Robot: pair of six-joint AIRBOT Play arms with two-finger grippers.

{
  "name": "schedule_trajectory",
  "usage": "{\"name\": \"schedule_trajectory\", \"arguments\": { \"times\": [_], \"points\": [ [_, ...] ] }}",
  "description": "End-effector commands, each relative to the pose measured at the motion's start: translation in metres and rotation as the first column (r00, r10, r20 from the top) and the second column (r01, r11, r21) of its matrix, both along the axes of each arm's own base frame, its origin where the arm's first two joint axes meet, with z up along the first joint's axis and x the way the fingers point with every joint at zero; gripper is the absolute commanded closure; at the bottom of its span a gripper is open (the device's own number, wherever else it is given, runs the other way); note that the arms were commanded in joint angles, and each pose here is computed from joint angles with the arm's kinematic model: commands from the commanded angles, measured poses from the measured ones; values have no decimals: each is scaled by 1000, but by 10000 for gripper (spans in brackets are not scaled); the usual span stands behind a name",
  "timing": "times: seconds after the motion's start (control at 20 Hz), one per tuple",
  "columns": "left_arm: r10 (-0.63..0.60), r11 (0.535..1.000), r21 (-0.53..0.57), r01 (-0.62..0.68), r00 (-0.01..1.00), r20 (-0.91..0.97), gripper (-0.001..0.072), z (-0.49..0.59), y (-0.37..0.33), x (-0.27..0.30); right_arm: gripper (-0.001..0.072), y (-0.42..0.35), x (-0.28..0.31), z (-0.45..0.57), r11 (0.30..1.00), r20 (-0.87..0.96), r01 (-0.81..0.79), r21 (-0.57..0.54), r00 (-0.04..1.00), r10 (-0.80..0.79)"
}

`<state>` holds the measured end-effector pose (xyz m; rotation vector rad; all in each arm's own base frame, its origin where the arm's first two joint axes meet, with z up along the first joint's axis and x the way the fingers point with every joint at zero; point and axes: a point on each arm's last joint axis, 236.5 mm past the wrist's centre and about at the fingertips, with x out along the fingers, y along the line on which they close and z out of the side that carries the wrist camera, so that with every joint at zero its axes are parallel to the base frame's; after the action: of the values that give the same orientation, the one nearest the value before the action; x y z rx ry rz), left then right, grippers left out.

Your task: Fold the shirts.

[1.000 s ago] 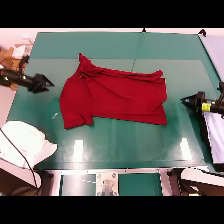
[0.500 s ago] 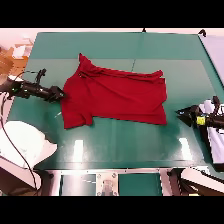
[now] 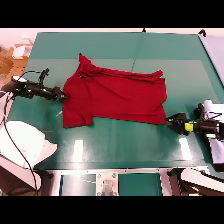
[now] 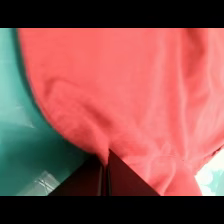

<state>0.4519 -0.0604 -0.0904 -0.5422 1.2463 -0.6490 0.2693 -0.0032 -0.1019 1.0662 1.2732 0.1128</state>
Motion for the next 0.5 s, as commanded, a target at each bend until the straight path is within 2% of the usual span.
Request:
{"name": "schedule_trajectory", "arguments": {
  "times": [0.0,0.1,0.3,0.35,0.4,0.45],
  "points": [
    [-9,1000,-17,9,1000,3,679,4,-3,-1,164,20,16,-21,1000,17,-10,-14,1000,10],
    [-9,1000,-16,9,1000,3,679,3,-3,-1,192,25,30,-19,1000,49,-2,-6,999,2],
    [-9,1000,-18,9,1000,3,679,4,-3,-1,383,26,36,-14,1000,65,-2,-1,998,2],
    [-12,1000,-21,12,1000,1,679,4,-4,-2,475,28,34,-13,1000,64,-10,10,998,9],
    [-18,999,-29,18,1000,-3,679,6,-5,-3,610,31,34,-10,1000,66,-18,24,998,16],
    [-23,999,-42,23,1000,0,679,11,-7,-4,697,36,36,-7,999,82,-31,35,996,29]
  ]
}}
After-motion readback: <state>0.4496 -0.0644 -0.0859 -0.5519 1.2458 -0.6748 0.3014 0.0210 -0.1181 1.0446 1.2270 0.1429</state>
